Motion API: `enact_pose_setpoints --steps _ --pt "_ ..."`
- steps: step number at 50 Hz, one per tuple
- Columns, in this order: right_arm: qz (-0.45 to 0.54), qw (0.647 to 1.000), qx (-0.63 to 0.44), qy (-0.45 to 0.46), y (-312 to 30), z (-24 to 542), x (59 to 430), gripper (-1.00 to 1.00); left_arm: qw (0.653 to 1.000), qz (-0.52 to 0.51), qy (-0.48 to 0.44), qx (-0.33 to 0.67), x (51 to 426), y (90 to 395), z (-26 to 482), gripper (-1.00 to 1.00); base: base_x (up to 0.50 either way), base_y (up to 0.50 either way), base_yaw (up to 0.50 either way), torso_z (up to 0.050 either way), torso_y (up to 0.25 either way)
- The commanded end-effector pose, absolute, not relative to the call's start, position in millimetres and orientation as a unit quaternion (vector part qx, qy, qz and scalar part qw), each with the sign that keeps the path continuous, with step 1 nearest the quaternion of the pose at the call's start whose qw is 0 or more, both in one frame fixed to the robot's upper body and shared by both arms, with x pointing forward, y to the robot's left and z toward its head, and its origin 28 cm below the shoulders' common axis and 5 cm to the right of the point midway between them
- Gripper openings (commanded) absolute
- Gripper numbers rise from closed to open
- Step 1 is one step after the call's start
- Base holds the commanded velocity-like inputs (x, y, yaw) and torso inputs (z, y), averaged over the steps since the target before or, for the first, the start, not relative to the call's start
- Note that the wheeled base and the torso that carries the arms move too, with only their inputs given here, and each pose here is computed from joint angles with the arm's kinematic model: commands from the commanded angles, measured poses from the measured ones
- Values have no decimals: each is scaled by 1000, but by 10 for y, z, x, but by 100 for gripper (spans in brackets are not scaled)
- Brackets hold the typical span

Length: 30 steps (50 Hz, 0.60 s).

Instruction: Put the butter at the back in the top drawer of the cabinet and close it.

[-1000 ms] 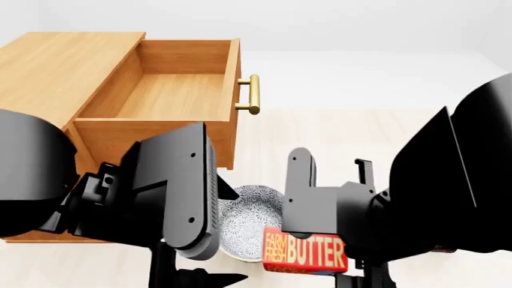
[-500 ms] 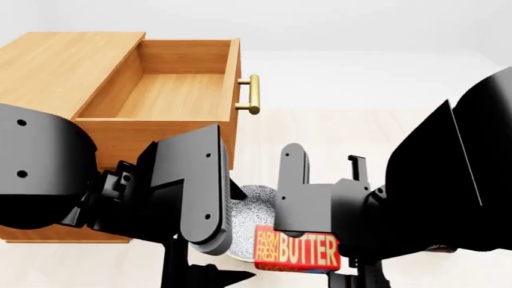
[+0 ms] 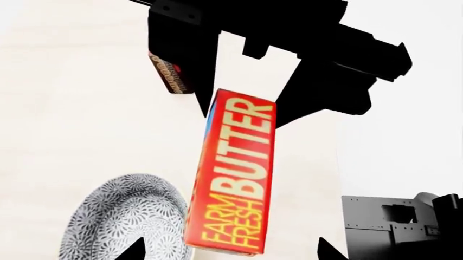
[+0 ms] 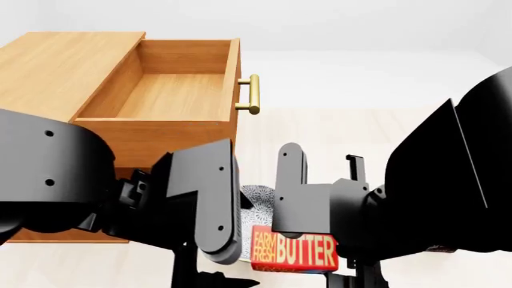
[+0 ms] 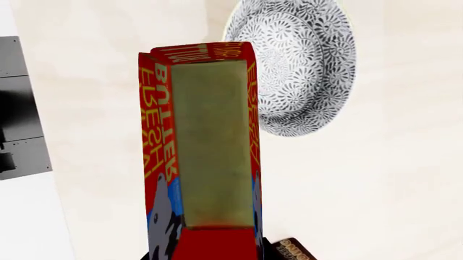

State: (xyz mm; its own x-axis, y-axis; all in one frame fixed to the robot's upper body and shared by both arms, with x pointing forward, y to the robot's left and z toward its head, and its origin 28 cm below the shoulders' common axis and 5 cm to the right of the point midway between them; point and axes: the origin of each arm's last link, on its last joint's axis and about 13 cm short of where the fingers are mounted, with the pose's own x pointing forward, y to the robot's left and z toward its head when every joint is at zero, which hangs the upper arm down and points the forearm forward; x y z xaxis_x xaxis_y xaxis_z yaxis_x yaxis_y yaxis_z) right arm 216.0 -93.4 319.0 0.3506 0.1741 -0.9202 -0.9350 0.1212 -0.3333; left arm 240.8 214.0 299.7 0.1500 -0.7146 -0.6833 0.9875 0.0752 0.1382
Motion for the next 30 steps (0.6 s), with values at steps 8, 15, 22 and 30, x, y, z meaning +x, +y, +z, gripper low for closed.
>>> enact_pose_setpoints --steps 8,15,22,30 --pt "420 658 -515 354 -920 3250 2160 -100 690 -619 222 300 2435 2096 2937 100 0 0 0 0 1" --pt "420 658 -515 354 -920 3249 2160 -100 689 -620 223 302 2455 2080 2902 100 0 0 0 1 0" --pt "421 659 -514 353 -921 3252 2158 -100 688 -619 224 304 2468 2072 2878 100 0 0 0 0 1" --pt "421 659 -514 352 -919 3253 2157 -100 686 -617 232 308 2492 2071 2829 100 0 0 0 0 0"
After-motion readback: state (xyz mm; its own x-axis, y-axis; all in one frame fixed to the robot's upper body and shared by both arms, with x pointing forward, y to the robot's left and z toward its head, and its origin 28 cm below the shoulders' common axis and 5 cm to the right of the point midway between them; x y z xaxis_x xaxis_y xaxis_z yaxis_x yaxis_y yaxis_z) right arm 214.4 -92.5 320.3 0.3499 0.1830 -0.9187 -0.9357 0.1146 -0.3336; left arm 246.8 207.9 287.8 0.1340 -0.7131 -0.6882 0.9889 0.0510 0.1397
